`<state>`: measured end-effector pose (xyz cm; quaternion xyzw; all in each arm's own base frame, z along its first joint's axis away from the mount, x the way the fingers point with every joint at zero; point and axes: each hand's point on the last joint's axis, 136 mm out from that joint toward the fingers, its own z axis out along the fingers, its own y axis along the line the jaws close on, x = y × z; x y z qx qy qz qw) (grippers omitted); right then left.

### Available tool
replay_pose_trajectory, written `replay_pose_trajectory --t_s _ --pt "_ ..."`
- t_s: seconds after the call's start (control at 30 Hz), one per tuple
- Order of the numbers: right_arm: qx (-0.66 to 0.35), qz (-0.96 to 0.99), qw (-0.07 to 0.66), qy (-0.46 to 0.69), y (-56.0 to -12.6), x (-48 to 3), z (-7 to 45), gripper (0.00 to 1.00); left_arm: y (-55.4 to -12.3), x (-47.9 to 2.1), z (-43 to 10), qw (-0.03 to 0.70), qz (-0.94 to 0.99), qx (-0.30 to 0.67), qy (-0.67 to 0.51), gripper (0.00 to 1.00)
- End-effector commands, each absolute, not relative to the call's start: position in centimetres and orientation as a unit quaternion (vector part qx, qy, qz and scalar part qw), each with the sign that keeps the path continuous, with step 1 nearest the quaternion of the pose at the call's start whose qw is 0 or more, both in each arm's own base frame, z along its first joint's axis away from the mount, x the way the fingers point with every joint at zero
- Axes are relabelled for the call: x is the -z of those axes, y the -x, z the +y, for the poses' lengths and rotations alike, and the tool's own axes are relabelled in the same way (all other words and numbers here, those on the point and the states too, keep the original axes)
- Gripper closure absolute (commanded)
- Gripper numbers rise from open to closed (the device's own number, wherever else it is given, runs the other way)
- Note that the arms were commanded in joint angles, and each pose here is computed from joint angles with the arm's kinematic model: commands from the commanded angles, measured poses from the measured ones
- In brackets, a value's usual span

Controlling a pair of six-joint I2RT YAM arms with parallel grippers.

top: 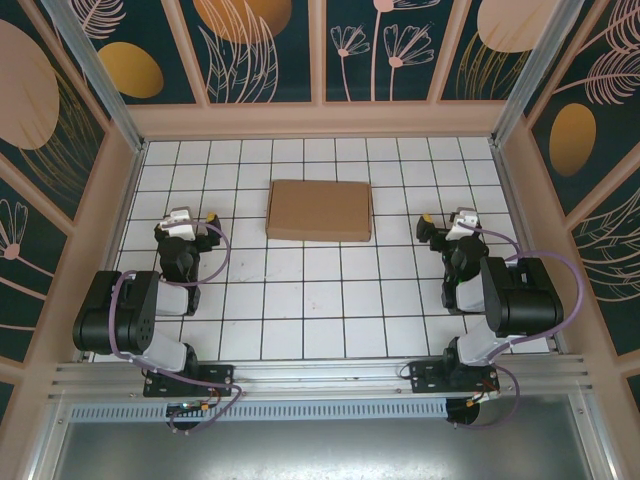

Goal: Fold the paper box

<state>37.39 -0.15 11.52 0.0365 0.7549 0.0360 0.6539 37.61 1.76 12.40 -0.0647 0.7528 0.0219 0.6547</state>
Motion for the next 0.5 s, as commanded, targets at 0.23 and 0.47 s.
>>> replay_pose_trajectory --t_s 0.23,0.47 --pt "-0.026 0.739 0.672 -0.038 -37.29 -12.73 -0.43 0.01 -37.78 -13.56 1.85 0.672 0.738 -0.018 0.066 0.01" --pt "-0.026 0.739 0.672 -0.038 -37.28 -12.74 -0.48 0.01 -37.78 -13.61 1.85 0.672 0.737 -0.018 0.066 0.01"
